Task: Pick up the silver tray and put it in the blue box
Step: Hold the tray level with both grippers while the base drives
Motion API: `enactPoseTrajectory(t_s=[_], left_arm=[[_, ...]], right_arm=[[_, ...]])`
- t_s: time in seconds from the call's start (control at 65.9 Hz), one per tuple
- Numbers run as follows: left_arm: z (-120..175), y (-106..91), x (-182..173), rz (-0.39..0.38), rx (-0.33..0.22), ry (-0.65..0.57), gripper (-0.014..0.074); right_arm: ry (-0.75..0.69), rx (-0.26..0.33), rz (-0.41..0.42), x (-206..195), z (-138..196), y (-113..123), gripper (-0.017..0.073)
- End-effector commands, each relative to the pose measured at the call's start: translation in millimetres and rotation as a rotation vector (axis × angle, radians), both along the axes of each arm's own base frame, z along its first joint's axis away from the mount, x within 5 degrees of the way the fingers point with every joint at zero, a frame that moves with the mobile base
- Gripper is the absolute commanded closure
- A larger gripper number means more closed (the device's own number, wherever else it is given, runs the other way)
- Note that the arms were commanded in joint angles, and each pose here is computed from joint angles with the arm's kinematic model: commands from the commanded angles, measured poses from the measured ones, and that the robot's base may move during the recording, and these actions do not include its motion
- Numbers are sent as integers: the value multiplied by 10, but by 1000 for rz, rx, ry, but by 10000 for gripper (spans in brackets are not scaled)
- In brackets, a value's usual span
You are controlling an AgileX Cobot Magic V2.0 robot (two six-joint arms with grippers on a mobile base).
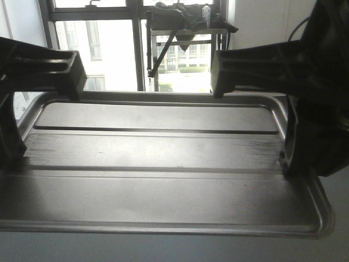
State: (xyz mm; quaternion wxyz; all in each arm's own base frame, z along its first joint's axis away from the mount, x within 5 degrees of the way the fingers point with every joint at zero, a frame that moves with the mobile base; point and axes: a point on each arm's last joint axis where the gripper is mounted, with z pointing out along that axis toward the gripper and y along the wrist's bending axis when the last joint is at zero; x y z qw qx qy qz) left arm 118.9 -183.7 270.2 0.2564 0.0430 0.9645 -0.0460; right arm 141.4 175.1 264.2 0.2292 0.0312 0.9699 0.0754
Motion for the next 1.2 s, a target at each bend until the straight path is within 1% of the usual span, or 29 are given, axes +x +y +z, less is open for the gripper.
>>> enactPoseTrajectory(t_s=[0.0,1.183], left_arm=[[165,-60,-3,-51,-95,-61,607],[165,-60,-3,-51,-95,-61,607]], right_arm=[[-85,93,39,37,181,48,501],[-85,92,38,37,181,47,501]])
